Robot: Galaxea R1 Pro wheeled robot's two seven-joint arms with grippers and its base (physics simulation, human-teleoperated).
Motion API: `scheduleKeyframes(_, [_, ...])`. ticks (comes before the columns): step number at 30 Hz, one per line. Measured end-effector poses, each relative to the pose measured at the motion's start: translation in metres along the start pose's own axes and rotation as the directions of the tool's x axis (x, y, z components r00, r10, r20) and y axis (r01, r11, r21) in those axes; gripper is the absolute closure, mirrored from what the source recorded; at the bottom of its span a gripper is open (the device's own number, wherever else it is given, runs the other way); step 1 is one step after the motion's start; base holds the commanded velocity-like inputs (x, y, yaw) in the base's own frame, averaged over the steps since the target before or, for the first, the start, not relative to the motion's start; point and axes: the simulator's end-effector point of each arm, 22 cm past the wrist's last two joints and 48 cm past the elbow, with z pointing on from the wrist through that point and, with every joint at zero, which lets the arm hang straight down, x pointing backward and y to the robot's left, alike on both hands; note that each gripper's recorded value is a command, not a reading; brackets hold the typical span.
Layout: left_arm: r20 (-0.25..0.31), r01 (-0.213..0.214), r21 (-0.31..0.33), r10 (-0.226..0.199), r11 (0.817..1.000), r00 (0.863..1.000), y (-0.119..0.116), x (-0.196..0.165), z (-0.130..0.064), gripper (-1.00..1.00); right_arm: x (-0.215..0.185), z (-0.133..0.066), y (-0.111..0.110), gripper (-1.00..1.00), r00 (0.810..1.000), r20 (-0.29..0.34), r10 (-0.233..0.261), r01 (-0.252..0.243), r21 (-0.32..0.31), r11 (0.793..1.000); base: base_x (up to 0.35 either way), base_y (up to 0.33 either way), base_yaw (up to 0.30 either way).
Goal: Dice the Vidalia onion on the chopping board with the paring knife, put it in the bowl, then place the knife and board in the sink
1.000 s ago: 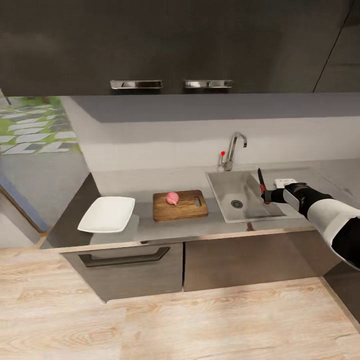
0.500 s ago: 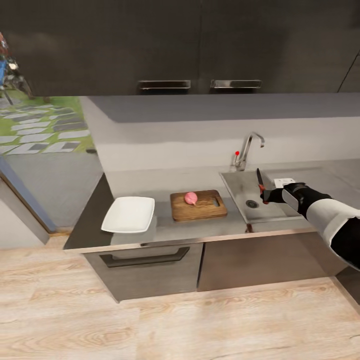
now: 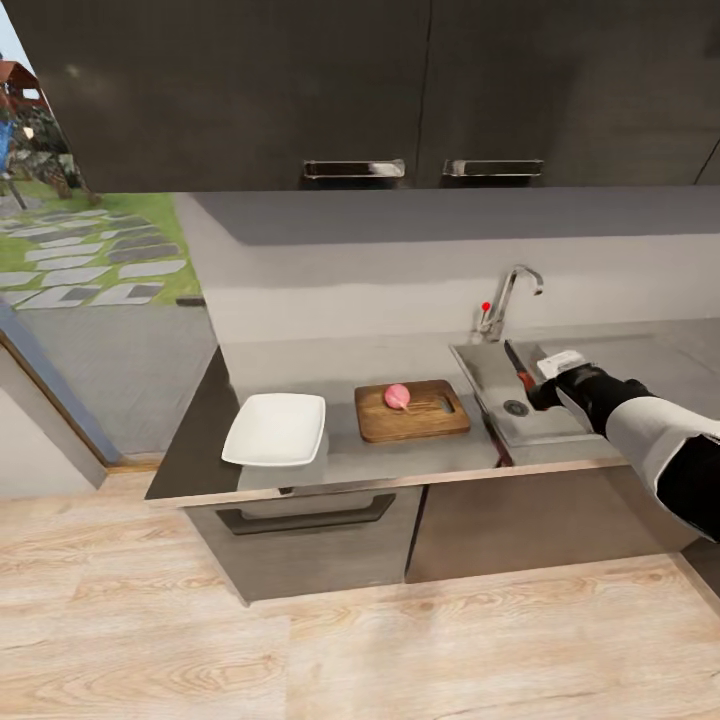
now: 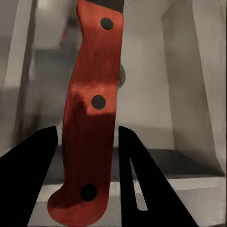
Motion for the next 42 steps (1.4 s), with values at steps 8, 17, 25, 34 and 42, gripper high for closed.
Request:
scheduleKeyframes(8, [-0.002,0.000,0.001,0.000,1.000,1.000,0.000,0.001,0.000,-1.00,-0.063,-0.014,0.061,1.00,0.966,0.074,-0.249,0.237,0.133,0.962,0.000,0.000,0.000])
scheduleKeyframes(17, [-0.001,0.000,0.002,0.000,1.000,1.000,-0.002,0.000,0.000,-1.00,-0.171,-0.079,0.167,1.00,0.854,0.246,-0.458,0.357,0.364,0.860,0.000,0.000,0.000])
scheduleKeyframes(25, [-0.003,0.000,0.005,0.000,1.000,1.000,-0.004,0.001,0.000,-1.00,-0.193,-0.099,0.149,1.00,0.808,0.244,-0.537,0.358,0.521,0.775,0.000,0.000,0.000])
scheduleKeyframes(34, [-0.003,0.000,0.005,0.000,1.000,1.000,-0.004,0.001,0.000,-1.00,-0.144,-0.075,0.177,1.00,0.794,0.199,-0.574,0.431,0.480,0.764,0.000,0.000,0.000])
scheduleKeyframes(42, [-0.004,0.000,0.005,0.000,1.000,1.000,-0.004,0.001,0.000,-1.00,-0.136,-0.068,0.200,1.00,0.730,0.194,-0.655,0.536,0.432,0.726,0.000,0.000,0.000])
